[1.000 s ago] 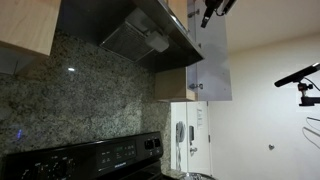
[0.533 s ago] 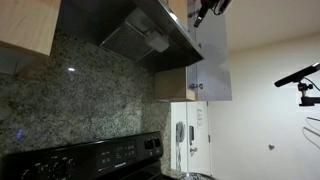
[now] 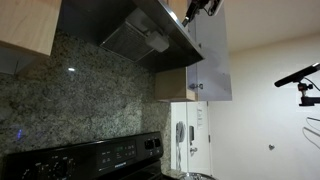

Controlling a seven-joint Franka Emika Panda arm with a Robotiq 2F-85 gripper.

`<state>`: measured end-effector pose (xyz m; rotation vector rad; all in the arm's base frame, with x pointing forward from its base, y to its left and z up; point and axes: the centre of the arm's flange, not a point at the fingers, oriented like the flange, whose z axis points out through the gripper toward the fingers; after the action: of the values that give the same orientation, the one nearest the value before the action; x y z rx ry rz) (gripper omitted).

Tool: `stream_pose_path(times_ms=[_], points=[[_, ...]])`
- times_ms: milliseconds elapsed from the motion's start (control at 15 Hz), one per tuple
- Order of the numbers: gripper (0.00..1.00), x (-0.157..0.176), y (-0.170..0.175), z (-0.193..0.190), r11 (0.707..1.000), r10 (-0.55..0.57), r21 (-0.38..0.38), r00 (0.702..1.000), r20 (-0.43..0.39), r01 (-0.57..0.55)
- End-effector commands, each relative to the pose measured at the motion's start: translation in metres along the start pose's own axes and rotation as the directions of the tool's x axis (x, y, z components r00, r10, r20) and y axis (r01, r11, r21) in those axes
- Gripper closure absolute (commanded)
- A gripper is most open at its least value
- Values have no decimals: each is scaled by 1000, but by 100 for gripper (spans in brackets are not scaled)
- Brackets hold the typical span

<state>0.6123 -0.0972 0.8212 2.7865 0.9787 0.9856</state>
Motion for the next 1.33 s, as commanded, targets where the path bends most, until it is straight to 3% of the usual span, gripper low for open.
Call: stream_pose_path(times_ms=[0,667,1067,1267], points=[[95,0,0,2,1000,0,1,1000,0,0],[98,19,5,5,998,43,-43,998,-40,-45],[98,27,21,14,955,203,-190,970,-133,-226],[98,22,30,9,950,237,-179,965,-116,-255]])
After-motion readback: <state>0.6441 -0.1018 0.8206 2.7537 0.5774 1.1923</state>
